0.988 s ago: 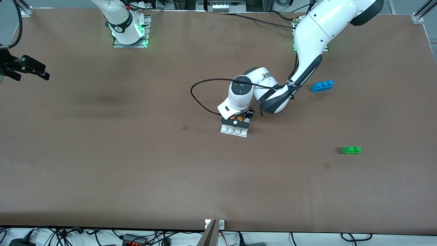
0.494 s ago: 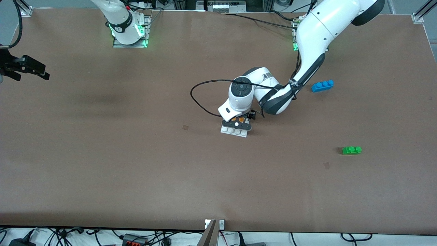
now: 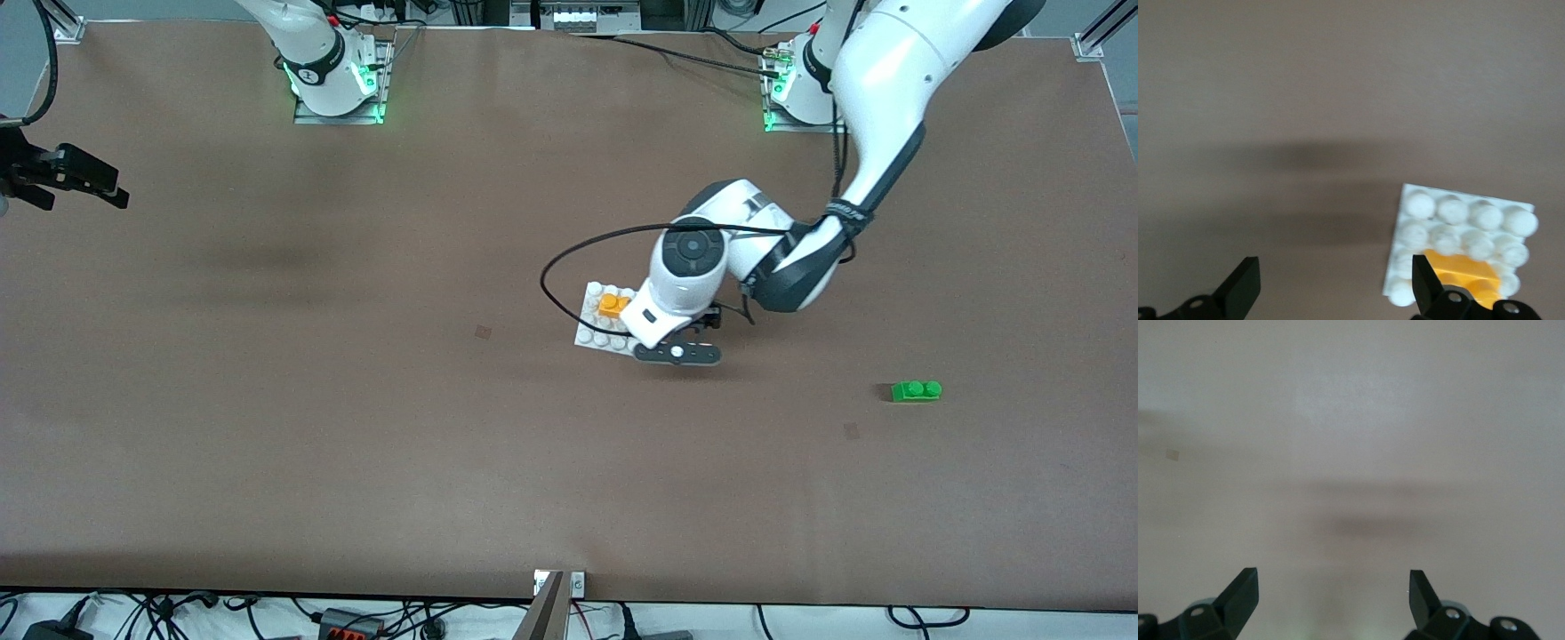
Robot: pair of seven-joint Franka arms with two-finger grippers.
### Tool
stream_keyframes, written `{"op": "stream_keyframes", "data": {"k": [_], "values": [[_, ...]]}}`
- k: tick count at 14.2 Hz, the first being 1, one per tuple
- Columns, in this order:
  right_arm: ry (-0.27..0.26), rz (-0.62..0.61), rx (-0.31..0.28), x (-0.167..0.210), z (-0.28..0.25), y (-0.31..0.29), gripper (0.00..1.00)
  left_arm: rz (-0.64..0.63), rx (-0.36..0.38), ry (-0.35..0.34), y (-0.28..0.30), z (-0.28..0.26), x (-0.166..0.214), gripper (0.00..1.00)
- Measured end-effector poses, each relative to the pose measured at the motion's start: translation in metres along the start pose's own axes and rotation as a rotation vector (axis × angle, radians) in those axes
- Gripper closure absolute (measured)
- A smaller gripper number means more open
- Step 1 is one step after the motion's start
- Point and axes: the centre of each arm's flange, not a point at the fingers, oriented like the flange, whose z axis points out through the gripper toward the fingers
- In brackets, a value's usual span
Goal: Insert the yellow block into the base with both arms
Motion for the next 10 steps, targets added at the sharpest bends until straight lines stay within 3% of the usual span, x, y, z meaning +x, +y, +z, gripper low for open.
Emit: {"op": "stream_keyframes", "data": {"k": [5,10], "values": [[0.0,0.0,0.0,0.0,0.0,0.0,0.0,0.115,0.075,-0.025,-0.07,-0.057,0.008,0.0],[0.0,0.001,0.0,0.0,0.0,0.0,0.0,0.104,0.021,-0.095,-0.144,-0.104,0.001,0.0]]}}
